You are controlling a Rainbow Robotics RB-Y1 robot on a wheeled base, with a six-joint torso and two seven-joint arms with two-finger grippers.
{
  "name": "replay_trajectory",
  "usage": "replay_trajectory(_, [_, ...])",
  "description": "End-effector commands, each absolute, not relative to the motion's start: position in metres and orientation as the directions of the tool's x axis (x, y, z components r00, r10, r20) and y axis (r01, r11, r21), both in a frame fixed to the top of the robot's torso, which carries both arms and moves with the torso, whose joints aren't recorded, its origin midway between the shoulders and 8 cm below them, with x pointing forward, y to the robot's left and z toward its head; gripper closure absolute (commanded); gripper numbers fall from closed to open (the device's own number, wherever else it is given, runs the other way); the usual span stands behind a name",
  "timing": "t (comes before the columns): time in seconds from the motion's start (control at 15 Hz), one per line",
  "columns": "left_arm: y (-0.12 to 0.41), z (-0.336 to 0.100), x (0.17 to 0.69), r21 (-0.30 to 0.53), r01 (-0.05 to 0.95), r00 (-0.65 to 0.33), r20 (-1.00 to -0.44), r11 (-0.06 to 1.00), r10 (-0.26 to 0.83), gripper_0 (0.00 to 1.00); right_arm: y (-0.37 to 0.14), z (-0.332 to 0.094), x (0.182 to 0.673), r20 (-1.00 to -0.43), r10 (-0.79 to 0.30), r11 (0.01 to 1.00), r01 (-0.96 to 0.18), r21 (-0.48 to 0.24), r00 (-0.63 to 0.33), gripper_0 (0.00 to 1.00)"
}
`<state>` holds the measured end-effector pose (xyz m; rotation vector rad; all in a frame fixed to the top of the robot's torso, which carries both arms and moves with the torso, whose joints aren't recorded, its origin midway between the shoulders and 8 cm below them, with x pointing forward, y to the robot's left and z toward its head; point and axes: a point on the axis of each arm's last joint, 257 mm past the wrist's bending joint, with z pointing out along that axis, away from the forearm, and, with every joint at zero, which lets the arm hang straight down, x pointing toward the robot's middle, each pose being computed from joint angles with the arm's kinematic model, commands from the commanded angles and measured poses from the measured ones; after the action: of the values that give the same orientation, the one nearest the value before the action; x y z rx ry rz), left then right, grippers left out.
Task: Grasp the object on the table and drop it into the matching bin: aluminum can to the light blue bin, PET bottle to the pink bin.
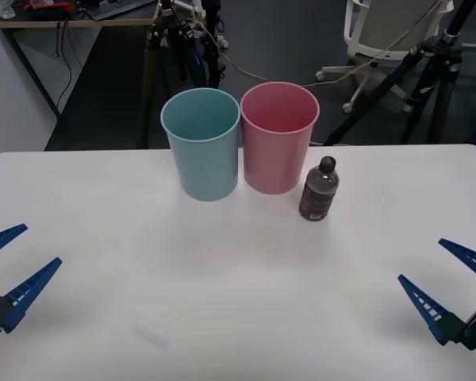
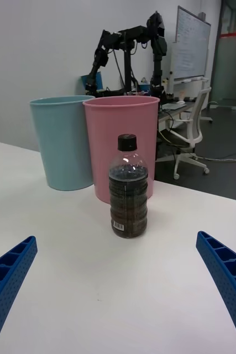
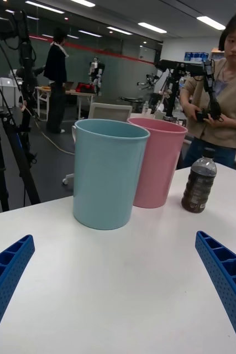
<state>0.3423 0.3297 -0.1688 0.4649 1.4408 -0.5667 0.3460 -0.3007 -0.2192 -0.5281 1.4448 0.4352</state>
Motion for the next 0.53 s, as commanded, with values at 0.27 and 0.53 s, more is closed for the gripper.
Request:
replay_trajectory(0.27, [0.33, -0.169, 0.342, -0.039, 0.618, 0.041, -0.996, 0.785, -0.082, 0.0, -0.263, -0.246, 0.391, -0.999, 0.005, 0.782, -0.623, -0.022, 0.042, 0.0])
replay_trajectory(0.53, [0.33, -0.169, 0.342, -0.039, 0.618, 0.041, -0.996, 0.785, -0.082, 0.0, -0.25, -0.257, 0.418, -0.999, 0.003, 0.779, -0.626, -0.025, 0.043, 0.0])
